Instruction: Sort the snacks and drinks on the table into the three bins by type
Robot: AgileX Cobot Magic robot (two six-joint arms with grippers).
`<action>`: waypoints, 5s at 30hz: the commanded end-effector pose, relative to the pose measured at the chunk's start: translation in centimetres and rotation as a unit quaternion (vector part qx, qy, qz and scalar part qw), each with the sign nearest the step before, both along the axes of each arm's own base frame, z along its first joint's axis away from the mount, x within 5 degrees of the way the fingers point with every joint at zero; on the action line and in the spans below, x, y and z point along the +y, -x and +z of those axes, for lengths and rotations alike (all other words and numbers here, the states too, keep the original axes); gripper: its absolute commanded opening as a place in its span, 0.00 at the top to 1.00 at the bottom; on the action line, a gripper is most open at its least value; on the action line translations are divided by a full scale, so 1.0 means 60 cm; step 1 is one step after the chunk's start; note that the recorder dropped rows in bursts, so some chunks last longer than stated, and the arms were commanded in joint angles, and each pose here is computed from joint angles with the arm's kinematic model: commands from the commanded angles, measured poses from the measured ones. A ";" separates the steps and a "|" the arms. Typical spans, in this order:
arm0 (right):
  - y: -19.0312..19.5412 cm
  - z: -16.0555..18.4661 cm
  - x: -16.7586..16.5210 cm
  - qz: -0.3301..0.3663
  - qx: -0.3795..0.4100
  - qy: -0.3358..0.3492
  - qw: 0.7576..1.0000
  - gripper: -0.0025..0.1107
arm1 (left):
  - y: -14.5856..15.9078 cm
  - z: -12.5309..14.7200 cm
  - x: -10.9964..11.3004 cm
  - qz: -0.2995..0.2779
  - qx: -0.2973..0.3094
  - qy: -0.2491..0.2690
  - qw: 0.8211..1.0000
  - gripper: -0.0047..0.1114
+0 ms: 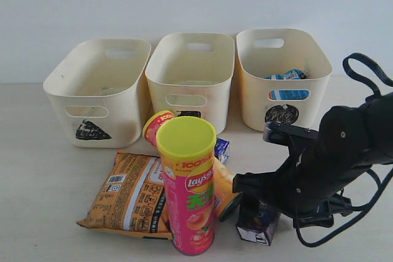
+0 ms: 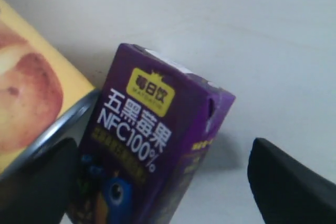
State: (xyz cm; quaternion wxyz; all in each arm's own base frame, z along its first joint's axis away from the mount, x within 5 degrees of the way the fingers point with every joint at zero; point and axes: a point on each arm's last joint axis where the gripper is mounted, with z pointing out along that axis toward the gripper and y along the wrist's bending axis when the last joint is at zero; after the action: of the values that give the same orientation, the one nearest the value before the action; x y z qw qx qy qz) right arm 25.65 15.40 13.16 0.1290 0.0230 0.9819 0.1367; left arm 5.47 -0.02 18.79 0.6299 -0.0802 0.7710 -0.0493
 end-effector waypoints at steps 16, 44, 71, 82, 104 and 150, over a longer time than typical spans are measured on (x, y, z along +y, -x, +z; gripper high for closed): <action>0.006 -0.029 -0.002 0.039 0.032 0.028 0.998 0.97 | 0.000 -0.001 0.000 0.002 -0.003 0.004 1.000 0.92; -0.029 0.325 0.001 0.116 -0.392 -0.034 0.912 0.97 | 0.000 -0.001 0.000 0.002 -0.003 0.004 1.000 0.92; -0.330 0.223 0.164 0.183 -0.372 0.043 0.909 0.97 | 0.000 -0.001 0.000 0.002 -0.003 0.004 1.000 0.92; -0.345 0.199 0.169 0.188 -0.367 0.054 0.910 0.56 | 0.000 -0.001 0.000 0.002 -0.003 0.004 1.000 0.92; -0.287 0.279 0.118 0.200 -0.271 0.138 0.931 0.98 | 0.000 -0.001 0.000 0.002 -0.003 0.004 1.000 0.92; 0.211 0.181 -0.217 -0.102 -0.563 -0.035 0.819 0.98 | 0.000 -0.001 0.000 0.002 -0.003 0.004 1.000 0.92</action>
State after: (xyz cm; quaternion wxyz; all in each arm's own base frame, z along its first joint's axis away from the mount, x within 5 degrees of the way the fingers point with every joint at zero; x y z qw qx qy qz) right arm 14.00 3.01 24.10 0.6345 0.0257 0.7587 0.1453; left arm 5.47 -0.02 18.79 0.6299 -0.0802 0.7710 -0.0493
